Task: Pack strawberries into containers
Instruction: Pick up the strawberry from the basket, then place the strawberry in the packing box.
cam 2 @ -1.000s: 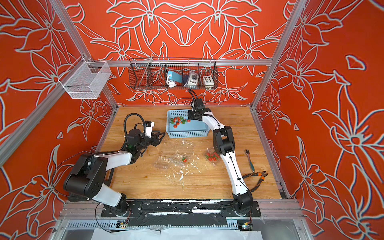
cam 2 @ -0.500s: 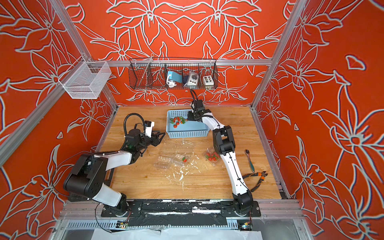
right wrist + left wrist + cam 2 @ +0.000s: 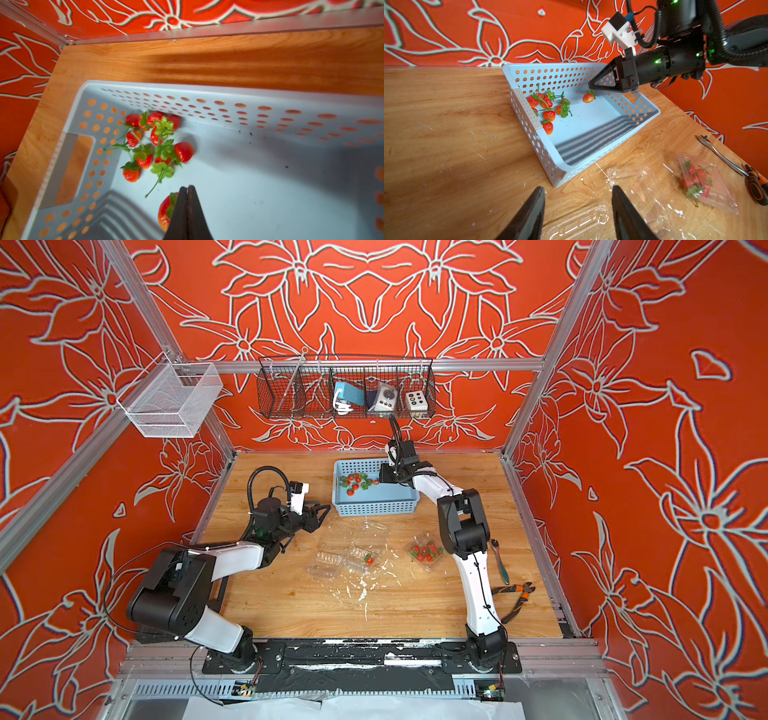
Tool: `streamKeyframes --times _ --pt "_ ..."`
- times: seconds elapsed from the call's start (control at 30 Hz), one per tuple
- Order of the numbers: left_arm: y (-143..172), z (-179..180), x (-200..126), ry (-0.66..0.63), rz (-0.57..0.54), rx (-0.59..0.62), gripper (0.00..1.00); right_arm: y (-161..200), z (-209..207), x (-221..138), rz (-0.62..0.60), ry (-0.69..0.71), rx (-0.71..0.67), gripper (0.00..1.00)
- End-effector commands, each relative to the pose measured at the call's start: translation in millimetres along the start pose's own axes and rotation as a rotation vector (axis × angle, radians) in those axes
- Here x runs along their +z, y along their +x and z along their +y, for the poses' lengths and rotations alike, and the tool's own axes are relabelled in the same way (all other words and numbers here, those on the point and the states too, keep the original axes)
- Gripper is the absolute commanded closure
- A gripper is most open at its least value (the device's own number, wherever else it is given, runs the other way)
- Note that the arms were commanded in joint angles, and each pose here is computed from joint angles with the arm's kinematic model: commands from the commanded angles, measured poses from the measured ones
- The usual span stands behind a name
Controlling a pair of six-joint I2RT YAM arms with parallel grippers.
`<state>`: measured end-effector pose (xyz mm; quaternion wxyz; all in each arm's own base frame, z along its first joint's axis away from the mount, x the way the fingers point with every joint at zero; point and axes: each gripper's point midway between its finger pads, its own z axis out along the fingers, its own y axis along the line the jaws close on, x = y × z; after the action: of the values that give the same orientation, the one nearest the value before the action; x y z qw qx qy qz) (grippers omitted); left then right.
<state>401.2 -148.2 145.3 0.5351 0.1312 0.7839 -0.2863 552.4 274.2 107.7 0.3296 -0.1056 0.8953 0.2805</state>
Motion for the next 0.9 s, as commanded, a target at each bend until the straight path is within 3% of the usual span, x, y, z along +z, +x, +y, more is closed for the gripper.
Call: streamKeyframes --times 0.0,0.27,0.5,0.7,0.87 --pt "-10.3 -7.0 -0.5 0.02 -0.028 0.028 0.48 -17.2 19.0 -26.4 -0.073 -0.047 -0.05 1.0" --pt "-10.9 -7.6 -1.2 0.022 -0.032 0.028 0.49 20.2 62.4 -81.9 -0.051 -0.107 -0.131 1.0" --pt "-10.8 -8.7 -1.4 0.027 -0.033 0.025 0.48 112.0 101.3 -130.2 0.068 -0.137 -0.229 1.0" --pt "-10.4 -10.0 -1.6 0.035 -0.032 0.022 0.48 183.6 114.1 -141.4 0.2 -0.145 -0.281 1.0" --pt "-10.9 -10.2 -2.4 0.034 -0.033 0.026 0.48 213.1 117.7 -135.6 0.272 -0.131 -0.324 1.0"
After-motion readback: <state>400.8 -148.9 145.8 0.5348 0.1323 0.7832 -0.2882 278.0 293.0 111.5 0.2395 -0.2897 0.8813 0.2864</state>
